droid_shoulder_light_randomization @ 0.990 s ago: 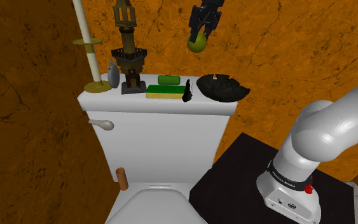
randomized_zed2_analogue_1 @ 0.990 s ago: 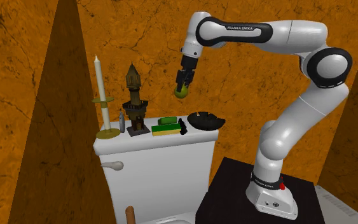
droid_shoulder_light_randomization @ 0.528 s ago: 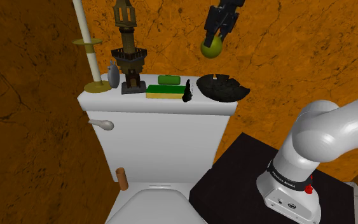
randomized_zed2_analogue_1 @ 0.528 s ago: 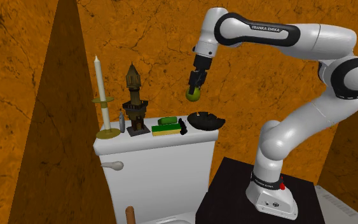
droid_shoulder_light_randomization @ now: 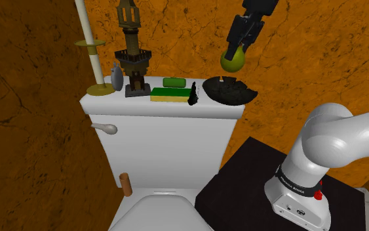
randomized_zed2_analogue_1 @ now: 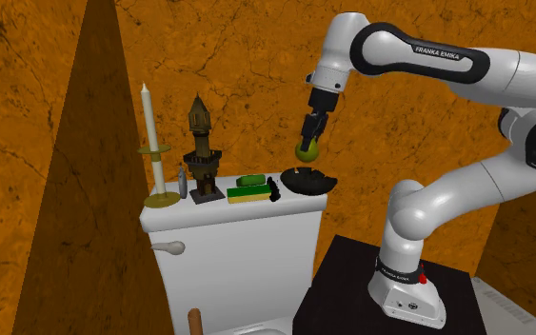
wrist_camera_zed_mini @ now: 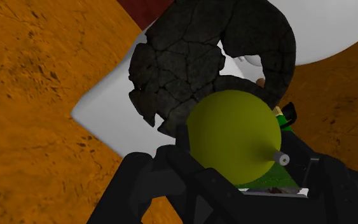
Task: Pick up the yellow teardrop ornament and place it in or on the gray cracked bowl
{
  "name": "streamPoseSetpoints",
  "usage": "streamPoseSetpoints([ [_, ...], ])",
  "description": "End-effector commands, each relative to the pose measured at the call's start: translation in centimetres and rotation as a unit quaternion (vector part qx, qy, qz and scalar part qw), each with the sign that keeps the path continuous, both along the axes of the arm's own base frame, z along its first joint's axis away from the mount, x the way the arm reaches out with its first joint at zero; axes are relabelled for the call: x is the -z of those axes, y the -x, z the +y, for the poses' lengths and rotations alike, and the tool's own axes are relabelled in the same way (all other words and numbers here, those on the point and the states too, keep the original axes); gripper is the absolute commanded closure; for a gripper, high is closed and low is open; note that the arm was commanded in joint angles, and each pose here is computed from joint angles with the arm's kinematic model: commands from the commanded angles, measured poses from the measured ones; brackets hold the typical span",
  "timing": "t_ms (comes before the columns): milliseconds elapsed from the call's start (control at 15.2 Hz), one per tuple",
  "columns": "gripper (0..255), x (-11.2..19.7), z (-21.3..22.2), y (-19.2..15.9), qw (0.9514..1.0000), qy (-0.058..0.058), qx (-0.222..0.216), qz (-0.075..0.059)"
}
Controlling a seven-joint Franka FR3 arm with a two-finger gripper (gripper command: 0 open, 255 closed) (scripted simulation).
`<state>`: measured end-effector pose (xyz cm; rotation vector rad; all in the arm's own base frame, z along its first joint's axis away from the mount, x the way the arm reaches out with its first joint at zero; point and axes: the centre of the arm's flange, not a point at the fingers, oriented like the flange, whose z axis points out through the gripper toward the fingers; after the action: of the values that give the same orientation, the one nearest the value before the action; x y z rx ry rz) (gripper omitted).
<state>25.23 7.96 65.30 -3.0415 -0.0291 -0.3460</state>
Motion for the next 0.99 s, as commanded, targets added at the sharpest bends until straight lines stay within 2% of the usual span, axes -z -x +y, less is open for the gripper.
streamPoseSetpoints([
  [0,255,1.0,0.0,0.1,1.0000,0.000,0.000,0.000],
  [528,255,5.2,0.0,0.1,1.0000,0.000,0.000,0.000],
  [924,255,5.2,0.0,0.1,1.0000,0.000,0.000,0.000],
])
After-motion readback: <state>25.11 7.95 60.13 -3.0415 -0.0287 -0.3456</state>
